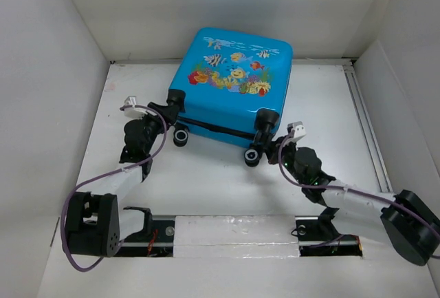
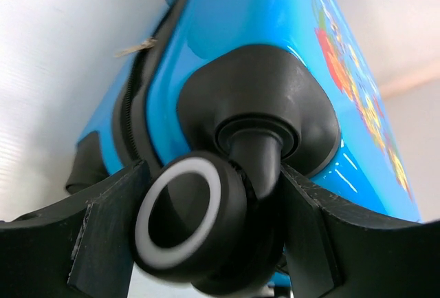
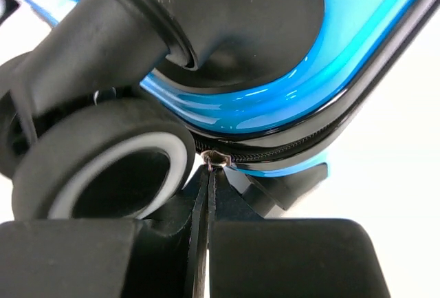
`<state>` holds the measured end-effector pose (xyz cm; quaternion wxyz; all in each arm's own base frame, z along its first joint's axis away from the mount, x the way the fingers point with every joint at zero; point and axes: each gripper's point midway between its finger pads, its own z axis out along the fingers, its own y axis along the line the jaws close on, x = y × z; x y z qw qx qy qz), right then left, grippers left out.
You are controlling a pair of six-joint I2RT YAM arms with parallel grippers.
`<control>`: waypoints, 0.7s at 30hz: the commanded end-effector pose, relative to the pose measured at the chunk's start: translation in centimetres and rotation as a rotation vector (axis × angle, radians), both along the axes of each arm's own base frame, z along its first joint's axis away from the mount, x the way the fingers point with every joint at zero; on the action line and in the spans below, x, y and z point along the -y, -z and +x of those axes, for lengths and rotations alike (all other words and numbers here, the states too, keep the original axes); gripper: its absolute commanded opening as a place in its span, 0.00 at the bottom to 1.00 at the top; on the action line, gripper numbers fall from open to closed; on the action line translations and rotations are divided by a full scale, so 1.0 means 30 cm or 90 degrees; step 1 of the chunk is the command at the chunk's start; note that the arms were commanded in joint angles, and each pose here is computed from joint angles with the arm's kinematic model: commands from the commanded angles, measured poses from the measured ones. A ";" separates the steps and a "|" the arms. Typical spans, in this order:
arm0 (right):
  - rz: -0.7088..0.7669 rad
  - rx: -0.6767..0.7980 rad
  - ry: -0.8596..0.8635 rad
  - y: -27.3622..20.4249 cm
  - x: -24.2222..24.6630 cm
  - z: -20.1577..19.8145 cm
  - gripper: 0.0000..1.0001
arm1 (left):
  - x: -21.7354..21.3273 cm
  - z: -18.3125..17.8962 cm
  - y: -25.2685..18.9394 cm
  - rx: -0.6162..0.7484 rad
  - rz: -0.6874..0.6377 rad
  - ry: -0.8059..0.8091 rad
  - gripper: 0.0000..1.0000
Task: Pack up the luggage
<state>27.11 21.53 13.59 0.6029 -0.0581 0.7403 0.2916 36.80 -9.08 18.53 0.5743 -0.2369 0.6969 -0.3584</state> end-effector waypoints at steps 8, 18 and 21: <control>0.096 0.140 -0.002 -0.487 0.070 0.120 0.00 | 0.426 -0.183 -0.115 0.071 -0.058 0.234 0.00; 0.168 0.116 0.107 -0.192 0.048 0.050 0.00 | 0.774 -0.374 -0.185 0.082 -0.123 0.374 0.00; 0.082 0.115 0.109 -0.097 -0.051 0.050 0.00 | 0.829 -0.392 -0.199 0.087 -0.137 0.412 0.00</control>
